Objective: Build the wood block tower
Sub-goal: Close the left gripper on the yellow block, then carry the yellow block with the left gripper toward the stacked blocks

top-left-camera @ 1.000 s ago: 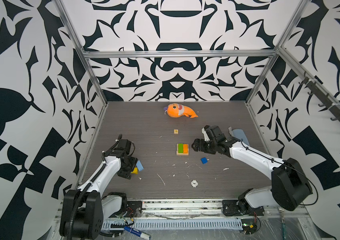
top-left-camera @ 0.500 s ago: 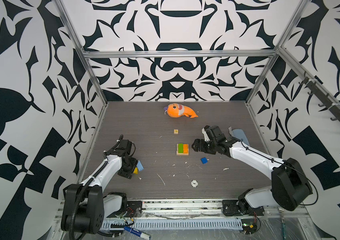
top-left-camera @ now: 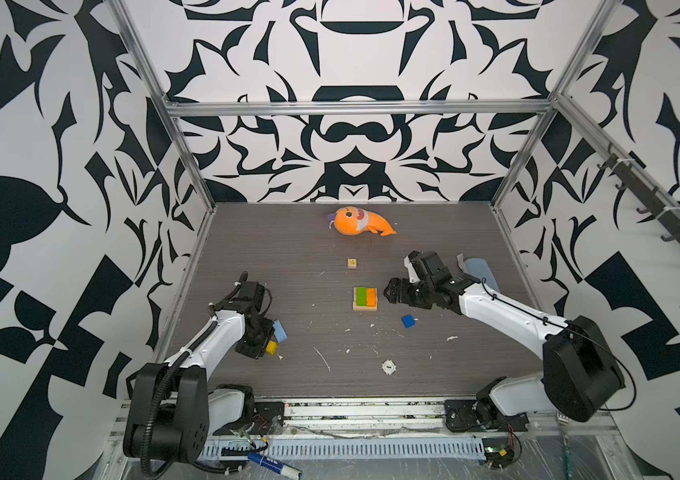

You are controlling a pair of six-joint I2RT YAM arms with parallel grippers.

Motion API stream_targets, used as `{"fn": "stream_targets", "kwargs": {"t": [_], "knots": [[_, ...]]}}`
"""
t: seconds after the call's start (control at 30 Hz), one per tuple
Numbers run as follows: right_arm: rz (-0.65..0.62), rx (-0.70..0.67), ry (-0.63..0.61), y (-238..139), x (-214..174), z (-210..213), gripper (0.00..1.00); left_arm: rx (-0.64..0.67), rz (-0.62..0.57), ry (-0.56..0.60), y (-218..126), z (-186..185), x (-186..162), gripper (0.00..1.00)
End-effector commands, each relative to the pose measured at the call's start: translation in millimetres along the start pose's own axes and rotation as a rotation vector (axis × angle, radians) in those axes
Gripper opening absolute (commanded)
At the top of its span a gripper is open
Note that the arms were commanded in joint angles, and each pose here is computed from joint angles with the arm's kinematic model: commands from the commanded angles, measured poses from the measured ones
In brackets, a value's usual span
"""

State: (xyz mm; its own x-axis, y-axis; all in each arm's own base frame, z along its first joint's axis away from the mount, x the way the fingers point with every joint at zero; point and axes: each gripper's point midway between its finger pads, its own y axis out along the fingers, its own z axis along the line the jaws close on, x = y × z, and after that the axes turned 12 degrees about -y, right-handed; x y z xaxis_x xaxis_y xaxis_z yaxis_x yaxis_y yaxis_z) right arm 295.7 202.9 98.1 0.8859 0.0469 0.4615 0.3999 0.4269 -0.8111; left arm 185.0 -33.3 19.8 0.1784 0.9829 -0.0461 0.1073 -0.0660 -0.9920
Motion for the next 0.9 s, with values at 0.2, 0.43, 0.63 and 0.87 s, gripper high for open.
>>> {"fn": "stream_targets", "kwargs": {"t": [0.2,0.43,0.63,0.87], "knots": [[-0.037,-0.003,-0.008,-11.9,7.1,2.9,0.86,-0.028,-0.036,0.149,-34.6,-8.8,4.2,0.26],[-0.035,-0.010,-0.013,-11.2,10.4,3.2,0.86,-0.143,0.040,0.402,-56.6,-42.8,-16.8,0.12],[-0.032,-0.016,-0.024,-12.6,13.2,3.9,0.86,-0.268,0.129,0.640,-71.5,-74.9,-55.3,0.11],[-0.035,-0.032,-0.034,-17.4,12.1,-0.2,0.86,-0.171,0.046,0.940,-69.4,-85.5,-90.0,0.13]]}}
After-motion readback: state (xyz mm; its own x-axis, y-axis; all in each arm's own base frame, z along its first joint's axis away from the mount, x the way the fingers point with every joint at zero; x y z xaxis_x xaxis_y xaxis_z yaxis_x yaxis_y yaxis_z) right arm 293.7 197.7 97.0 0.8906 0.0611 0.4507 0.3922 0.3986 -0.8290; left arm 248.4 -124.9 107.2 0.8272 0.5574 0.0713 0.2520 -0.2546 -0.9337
